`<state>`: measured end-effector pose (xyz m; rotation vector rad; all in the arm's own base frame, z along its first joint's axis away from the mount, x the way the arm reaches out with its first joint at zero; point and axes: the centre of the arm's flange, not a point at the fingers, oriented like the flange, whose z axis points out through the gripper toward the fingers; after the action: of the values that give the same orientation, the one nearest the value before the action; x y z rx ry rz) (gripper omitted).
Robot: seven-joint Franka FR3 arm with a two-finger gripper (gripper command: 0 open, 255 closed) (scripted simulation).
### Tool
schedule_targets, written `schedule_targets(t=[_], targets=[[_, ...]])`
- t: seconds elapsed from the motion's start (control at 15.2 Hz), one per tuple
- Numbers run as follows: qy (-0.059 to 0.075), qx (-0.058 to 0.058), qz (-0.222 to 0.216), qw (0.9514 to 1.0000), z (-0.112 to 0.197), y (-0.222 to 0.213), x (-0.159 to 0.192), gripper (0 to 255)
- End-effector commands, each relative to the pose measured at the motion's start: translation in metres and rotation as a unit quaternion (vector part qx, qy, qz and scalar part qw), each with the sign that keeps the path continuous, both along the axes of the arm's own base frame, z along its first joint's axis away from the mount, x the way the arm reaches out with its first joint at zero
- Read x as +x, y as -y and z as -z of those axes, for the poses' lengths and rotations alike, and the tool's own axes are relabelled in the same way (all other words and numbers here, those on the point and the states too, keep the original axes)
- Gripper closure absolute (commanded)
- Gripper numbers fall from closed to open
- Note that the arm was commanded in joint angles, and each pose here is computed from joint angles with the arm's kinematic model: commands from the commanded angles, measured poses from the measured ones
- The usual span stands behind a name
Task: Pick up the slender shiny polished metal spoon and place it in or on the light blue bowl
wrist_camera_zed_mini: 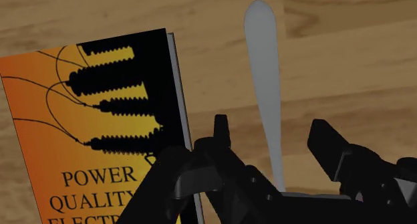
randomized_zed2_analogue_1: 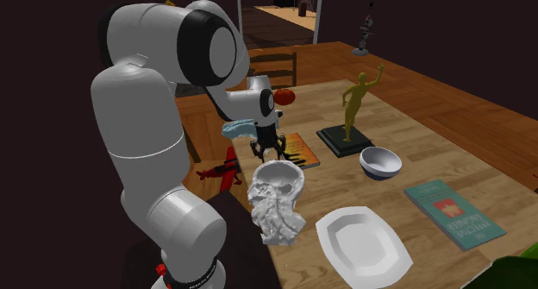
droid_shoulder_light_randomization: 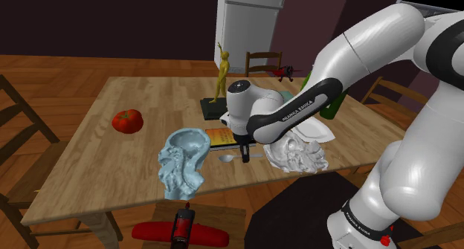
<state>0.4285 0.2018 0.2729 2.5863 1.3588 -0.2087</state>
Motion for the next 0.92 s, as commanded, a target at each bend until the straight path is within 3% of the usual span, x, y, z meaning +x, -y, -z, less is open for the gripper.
schedule_targets(t=[0.0, 0.53, 0.86], targets=[[0.0, 0.0, 0.0, 1.0, 0.0, 0.0, 0.0, 255], [0.0, 0.0, 0.0, 1.0, 0.0, 0.0, 0.0, 255], [0.0, 0.0, 0.0, 1.0, -0.026, 0.0, 0.0, 255]])
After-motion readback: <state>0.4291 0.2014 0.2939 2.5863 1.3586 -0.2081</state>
